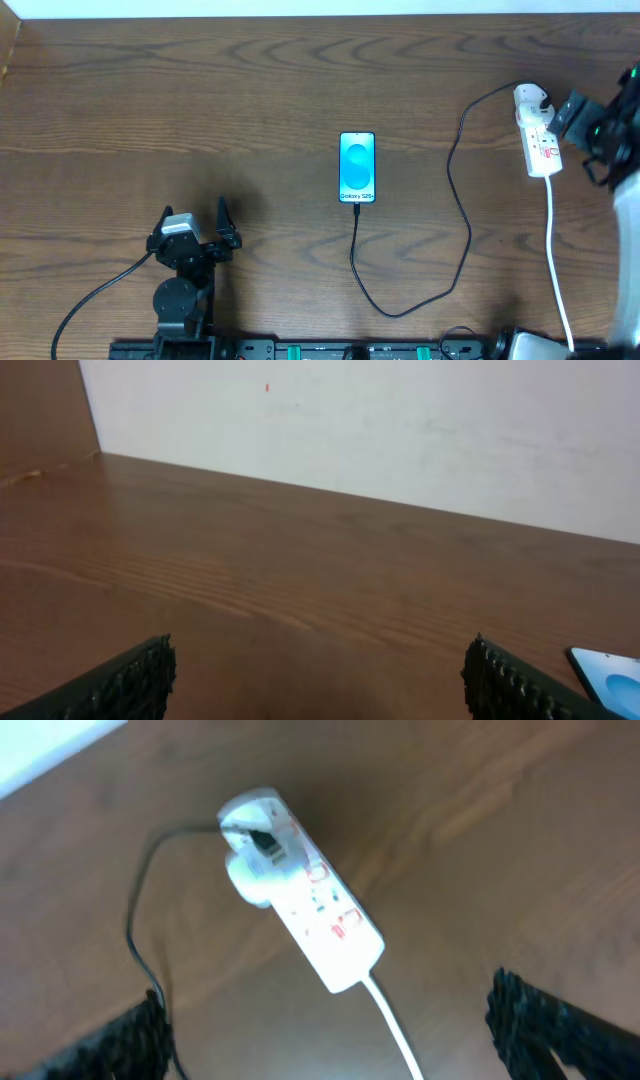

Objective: Plug charger to phone and switch on socket

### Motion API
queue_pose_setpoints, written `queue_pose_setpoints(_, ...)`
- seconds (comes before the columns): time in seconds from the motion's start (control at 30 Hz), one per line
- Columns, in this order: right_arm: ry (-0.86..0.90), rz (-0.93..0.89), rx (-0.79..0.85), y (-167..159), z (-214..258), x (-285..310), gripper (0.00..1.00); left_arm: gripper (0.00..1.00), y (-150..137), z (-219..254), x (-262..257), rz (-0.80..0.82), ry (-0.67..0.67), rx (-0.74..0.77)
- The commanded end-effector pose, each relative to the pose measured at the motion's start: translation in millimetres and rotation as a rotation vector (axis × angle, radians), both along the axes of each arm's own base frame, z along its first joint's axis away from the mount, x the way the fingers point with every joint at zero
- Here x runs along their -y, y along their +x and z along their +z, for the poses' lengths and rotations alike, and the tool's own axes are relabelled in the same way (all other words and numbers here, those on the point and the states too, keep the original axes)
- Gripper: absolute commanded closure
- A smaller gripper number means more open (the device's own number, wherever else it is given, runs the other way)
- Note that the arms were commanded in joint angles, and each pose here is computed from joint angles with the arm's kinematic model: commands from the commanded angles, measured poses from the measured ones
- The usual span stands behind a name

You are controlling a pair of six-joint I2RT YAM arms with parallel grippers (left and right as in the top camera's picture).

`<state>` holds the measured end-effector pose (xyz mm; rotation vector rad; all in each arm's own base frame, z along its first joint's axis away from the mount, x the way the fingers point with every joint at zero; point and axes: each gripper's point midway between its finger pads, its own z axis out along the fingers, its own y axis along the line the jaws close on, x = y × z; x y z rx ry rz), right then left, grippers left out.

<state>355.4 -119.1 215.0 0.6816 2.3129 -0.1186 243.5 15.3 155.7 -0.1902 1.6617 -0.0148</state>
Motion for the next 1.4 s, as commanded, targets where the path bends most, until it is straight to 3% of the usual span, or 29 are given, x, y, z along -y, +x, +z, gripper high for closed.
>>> queue_pose_setpoints(0.0,-0.018,-0.026,0.067,-19,-8,-2,0.01,0.08,-1,-18,-2,0.007,0.016,-0.049)
queue_pose_setpoints(0.5,-0.088,-0.022,0.429,-60,-54,-17,0.01,0.08,-1,-18,-2,0.007,0.016,-0.049)
queue_pose_setpoints(0.83,-0.100,-0.039,0.724,-77,-43,-25,0.01,0.08,-1,-18,-2,0.007,0.016,-0.049)
queue_pose_setpoints(1.37,-0.099,0.001,0.791,-89,-54,-35,0.01,0.08,-1,-18,-2,0.007,0.016,-0.049)
